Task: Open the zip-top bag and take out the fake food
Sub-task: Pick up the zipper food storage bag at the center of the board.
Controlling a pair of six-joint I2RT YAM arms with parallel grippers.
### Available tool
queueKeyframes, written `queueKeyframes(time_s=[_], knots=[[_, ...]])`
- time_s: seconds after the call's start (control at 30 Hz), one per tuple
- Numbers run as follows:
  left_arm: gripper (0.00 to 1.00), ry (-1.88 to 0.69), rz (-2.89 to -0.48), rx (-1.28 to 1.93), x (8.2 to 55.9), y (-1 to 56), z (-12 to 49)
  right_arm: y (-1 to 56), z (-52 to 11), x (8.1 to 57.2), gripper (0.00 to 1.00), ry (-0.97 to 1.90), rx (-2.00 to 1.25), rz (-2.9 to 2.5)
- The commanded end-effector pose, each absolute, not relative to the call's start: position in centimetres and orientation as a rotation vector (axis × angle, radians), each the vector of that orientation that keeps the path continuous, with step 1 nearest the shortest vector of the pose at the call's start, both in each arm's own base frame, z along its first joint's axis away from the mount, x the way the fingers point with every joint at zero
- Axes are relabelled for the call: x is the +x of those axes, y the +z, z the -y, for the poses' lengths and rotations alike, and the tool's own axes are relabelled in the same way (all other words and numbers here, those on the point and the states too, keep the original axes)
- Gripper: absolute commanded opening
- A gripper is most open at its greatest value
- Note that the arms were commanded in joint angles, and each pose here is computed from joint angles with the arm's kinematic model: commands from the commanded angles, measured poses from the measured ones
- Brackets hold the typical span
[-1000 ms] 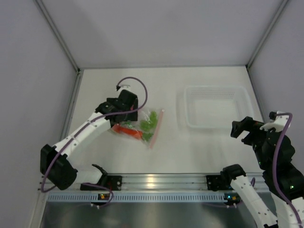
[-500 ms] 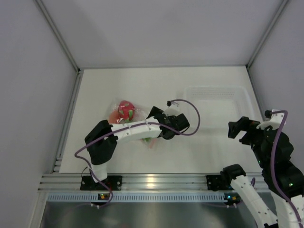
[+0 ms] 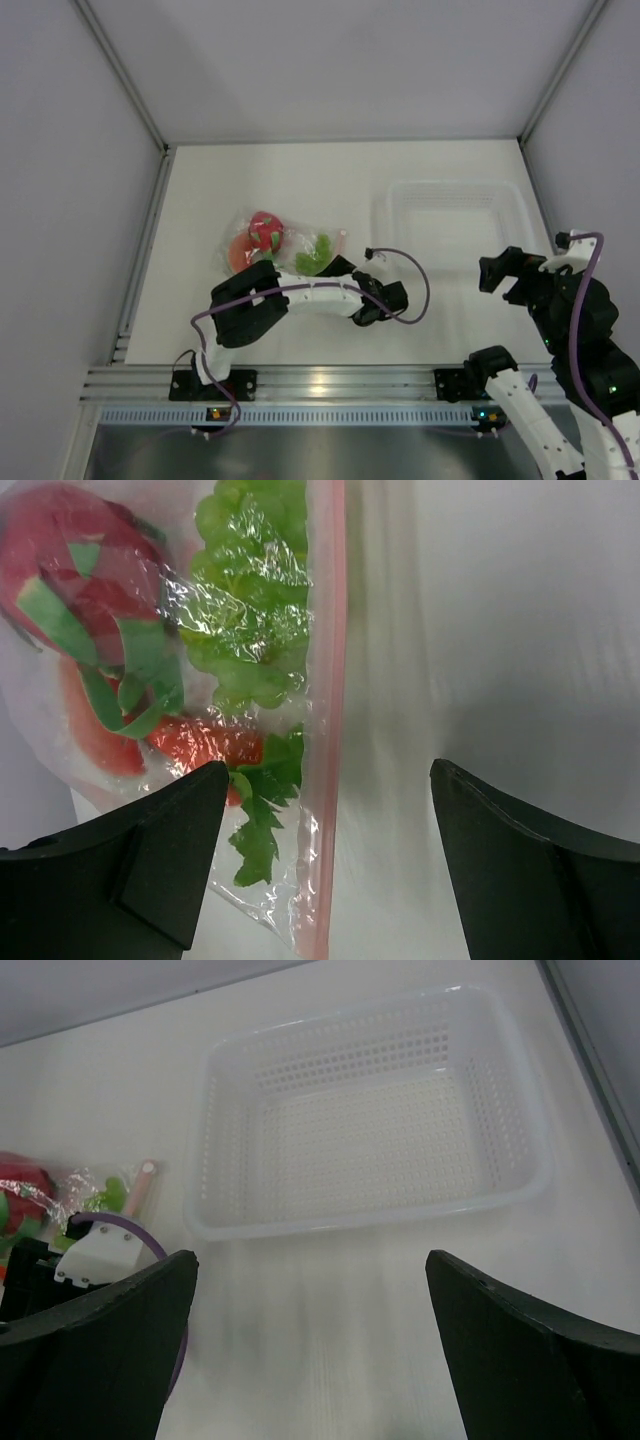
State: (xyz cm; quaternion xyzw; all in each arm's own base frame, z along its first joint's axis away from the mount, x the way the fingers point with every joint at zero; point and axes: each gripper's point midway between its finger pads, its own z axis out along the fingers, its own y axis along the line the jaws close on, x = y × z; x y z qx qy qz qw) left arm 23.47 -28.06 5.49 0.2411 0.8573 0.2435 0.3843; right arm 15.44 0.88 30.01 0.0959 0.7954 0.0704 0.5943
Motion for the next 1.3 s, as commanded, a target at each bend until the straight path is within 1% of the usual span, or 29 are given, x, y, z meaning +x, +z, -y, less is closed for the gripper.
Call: queueKeyframes(time_s=[0.0,0.13,0.2,0.23,0.3,0.33,0.4,0.5,0.53,0.57,0.6,0.63,0.67,0.83,0.97,1.1,1.27], knots=[[0.88,0.695,-2.132,0.567,23.9,5.2,26.6,31.7,-1.5,15.5,0.99,0.213,0.199,-1.782],[0.85,0.762,-2.099,0.576,24.1,4.4,25.5,31.8,-1.7,15.5,0.99,0.225,0.190,-1.785],[0.81,0.795,-2.095,0.563,24.5,4.0,24.6,31.9,-1.8,15.5,0.99,0.233,0.186,-1.778],[0.77,0.809,-2.092,0.554,24.6,3.8,24.2,31.9,-1.8,15.5,0.99,0.232,0.186,-1.777],[0.75,0.839,-2.083,0.536,25.1,3.8,23.3,32.2,-2.1,15.5,0.99,0.250,0.178,-1.769],[0.70,0.844,-2.074,0.526,25.3,4.0,23.2,32.3,-2.2,15.5,0.99,0.256,0.176,-1.766],[0.65,0.849,-2.058,0.518,25.5,4.4,23.1,32.3,-2.3,15.6,0.99,0.258,0.173,-1.765],[0.47,0.831,-2.054,0.497,25.8,5.1,23.3,32.1,-2.5,15.8,0.99,0.266,0.165,-1.773],[0.30,0.823,-2.055,0.492,25.8,5.2,23.4,31.9,-2.6,15.9,0.99,0.266,0.161,-1.779],[0.21,0.816,-2.055,0.485,25.9,5.5,23.4,31.8,-2.7,15.9,0.99,0.268,0.154,-1.784],[0.07,0.808,-2.054,0.480,26.0,6.0,23.4,31.7,-2.8,16.1,0.99,0.271,0.152,-1.790],[0.02,0.795,-2.056,0.473,26.0,6.2,23.5,31.6,-2.8,16.1,0.99,0.271,0.149,-1.795],[0.00,0.775,-2.057,0.461,26.0,6.8,23.6,31.6,-2.9,16.1,0.99,0.269,0.145,-1.798],[0.00,0.675,-2.097,0.459,25.8,8.8,24.5,31.8,-2.9,16.2,1.00,0.271,0.146,-1.789],[0.00,0.544,-2.138,0.491,25.5,10.7,26.0,31.6,-3.1,16.3,0.99,0.282,0.144,-1.798],[0.00,0.307,-2.179,0.524,24.7,13.7,27.9,31.5,-3.3,16.6,1.00,0.283,0.142,-1.805],[0.00,0.118,-2.166,0.589,24.1,18.1,28.8,31.7,-3.8,16.8,0.99,0.307,0.119,-1.803]])
